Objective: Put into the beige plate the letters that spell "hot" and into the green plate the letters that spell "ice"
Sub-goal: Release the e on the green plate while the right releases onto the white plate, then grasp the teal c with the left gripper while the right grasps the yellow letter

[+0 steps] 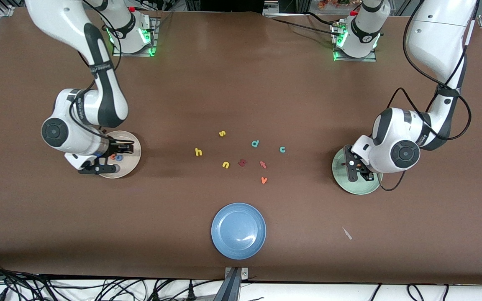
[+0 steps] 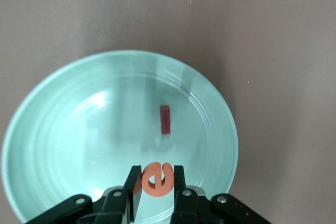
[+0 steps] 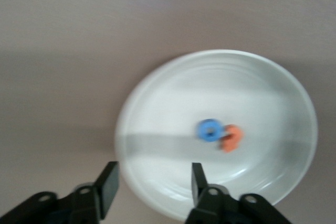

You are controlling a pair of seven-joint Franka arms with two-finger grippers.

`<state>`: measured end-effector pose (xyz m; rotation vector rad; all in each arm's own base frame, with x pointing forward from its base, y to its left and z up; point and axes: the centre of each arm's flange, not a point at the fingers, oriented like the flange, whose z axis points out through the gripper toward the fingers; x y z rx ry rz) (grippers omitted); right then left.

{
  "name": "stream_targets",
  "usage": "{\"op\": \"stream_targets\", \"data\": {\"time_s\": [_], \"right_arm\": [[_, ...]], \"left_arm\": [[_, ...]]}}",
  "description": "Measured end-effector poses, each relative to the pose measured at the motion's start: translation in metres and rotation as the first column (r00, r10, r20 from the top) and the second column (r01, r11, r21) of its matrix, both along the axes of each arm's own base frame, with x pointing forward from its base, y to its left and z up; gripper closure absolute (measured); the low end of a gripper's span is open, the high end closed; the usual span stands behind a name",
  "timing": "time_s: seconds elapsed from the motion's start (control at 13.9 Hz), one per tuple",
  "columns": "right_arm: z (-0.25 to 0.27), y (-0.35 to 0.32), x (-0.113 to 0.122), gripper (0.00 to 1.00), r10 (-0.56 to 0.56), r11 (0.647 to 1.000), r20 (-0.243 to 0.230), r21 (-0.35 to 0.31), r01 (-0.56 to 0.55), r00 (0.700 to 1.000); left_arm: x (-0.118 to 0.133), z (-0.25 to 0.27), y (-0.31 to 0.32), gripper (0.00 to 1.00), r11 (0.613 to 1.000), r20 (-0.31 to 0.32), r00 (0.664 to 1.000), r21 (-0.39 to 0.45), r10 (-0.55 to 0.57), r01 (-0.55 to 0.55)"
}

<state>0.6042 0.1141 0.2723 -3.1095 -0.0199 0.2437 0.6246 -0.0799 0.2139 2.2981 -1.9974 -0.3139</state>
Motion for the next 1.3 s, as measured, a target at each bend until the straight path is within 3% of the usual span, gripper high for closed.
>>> {"op": "stream_targets", "data": {"time_s": [0.14, 0.29, 0.58, 0.86, 1.3], "right_arm": [[0.014, 0.053, -0.002, 0.07, -0.051, 0.999, 0.02, -0.01, 0.052, 0.998], [0.005, 0.104, -0.015, 0.0, -0.094, 0.995, 0.036, -0.031, 0.095, 0.995], [-0.044, 0.186, -0.035, 0.0, -0.162, 0.982, 0.13, -0.075, 0.173, 0.978], [-0.065, 0.237, -0.037, 0.0, -0.175, 0.979, 0.16, -0.079, 0.189, 0.971], [-0.072, 0.256, -0.047, 0.0, -0.145, 0.985, 0.142, -0.07, 0.157, 0.979]], "left_arm": [[-0.007, -0.015, 0.005, 0.74, 1.0, 0.014, 1.0, -0.004, 0.001, -0.001], [-0.015, -0.027, 0.008, 0.74, 1.0, 0.022, 1.0, -0.009, 0.0, 0.0], [-0.015, -0.025, 0.01, 0.39, 1.0, 0.03, 1.0, -0.011, -0.004, 0.004], [-0.015, -0.009, 0.004, 0.0, 1.0, 0.021, 1.0, -0.011, -0.002, 0.002], [-0.032, 0.014, -0.091, 0.0, 0.997, 0.031, 0.997, -0.043, 0.07, -0.069]]}}
